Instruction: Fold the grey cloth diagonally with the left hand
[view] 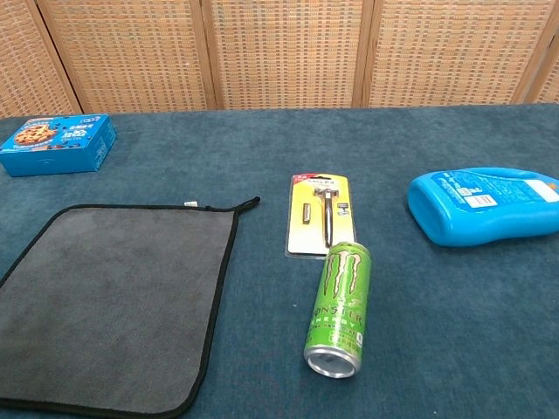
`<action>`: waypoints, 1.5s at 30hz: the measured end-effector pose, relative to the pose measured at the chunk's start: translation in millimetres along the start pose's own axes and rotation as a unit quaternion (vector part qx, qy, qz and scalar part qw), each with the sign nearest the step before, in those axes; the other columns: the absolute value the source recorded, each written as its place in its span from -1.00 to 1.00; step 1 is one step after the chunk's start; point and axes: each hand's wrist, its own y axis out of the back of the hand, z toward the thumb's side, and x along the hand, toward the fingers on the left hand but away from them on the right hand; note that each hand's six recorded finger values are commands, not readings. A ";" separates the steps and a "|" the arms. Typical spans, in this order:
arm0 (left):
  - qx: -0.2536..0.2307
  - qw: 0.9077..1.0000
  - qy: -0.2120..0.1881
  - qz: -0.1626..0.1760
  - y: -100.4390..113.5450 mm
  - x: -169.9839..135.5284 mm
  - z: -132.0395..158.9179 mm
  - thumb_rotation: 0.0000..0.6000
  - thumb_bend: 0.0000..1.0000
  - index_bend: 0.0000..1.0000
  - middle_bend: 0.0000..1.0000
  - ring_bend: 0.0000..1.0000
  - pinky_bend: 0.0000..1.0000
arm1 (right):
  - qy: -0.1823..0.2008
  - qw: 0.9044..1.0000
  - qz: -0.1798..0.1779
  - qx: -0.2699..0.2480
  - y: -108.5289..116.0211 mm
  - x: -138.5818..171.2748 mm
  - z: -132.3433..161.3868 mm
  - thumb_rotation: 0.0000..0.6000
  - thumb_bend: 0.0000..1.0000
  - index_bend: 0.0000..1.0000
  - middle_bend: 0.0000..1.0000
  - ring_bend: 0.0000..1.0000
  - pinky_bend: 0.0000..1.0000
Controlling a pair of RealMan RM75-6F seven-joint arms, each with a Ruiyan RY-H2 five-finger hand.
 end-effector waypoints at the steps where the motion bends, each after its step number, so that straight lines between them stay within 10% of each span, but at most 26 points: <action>1: 0.000 1.000 0.001 0.000 -0.2 0.8 0.0 1.00 -0.80 -0.33 -1.00 -1.00 -1.00 | 0.000 1.000 0.000 0.000 0.0 0.0 0.0 1.00 -1.00 -1.00 -1.00 -1.00 -1.00; 45: -0.009 1.000 -0.021 0.014 -1.3 17.4 19.3 1.00 -0.53 0.00 -1.00 -1.00 -1.00 | -0.001 1.000 -0.002 -0.001 1.2 -0.3 -0.9 1.00 -1.00 -1.00 -1.00 -1.00 -1.00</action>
